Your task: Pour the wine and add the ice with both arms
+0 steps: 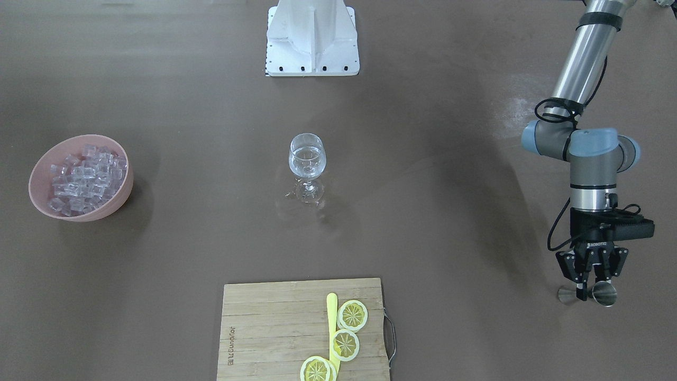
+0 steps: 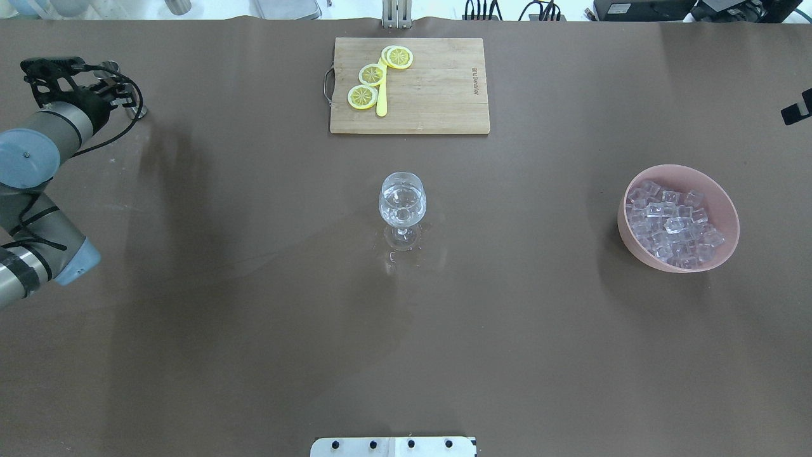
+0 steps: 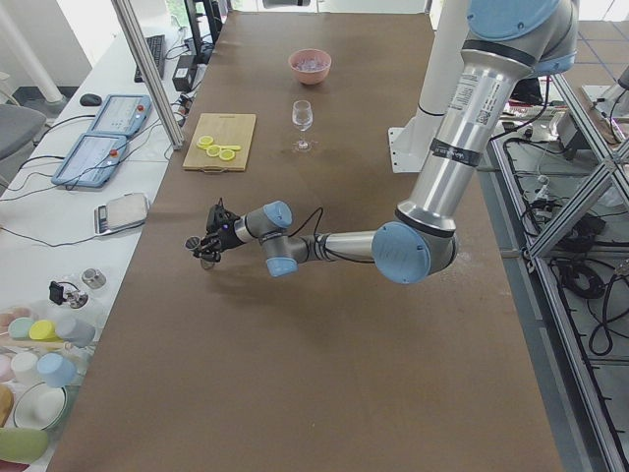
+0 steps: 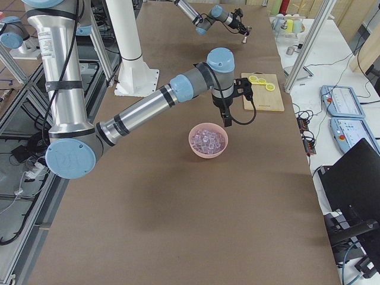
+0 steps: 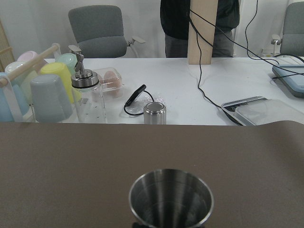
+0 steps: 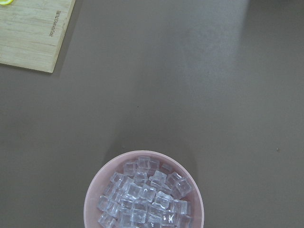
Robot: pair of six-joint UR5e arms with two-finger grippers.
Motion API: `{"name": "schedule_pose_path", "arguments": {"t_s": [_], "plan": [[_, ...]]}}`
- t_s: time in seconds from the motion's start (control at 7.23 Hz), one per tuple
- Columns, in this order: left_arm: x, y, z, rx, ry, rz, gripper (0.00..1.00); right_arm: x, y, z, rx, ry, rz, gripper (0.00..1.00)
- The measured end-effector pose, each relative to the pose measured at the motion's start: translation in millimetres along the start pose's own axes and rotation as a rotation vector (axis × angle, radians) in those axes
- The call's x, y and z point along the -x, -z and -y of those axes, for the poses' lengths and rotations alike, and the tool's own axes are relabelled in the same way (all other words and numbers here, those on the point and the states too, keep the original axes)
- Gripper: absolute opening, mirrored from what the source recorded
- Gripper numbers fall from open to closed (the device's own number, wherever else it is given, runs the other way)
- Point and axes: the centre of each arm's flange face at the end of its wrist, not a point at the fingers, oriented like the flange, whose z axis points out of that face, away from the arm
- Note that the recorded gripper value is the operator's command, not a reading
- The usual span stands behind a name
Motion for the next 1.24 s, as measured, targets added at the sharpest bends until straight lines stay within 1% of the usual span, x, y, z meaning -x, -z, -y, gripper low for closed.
{"name": "schedule_pose_path", "arguments": {"t_s": [0.28,0.41,0.69,0.97,1.11,1.24], "plan": [[-2,1,1,-0.003,0.003,-0.005,0.79,0,0,0,0.0,-0.001,0.0,1.0],[-4,2,4,-0.007,0.005,-0.011,0.99,0,0,0,-0.001,-0.001,0.0,1.0],[-6,12,9,-0.01,0.008,-0.034,0.99,1,1,0,-0.002,0.0,0.001,1.0],[17,38,1,0.023,-0.015,-0.059,0.99,2,1,-1,-0.003,0.0,0.002,1.0],[37,61,-6,0.053,-0.026,-0.078,0.99,3,0,0,-0.001,0.0,0.003,1.0],[54,85,-6,0.103,-0.025,-0.114,0.99,6,-4,0,0.004,-0.014,-0.001,1.0]]}}
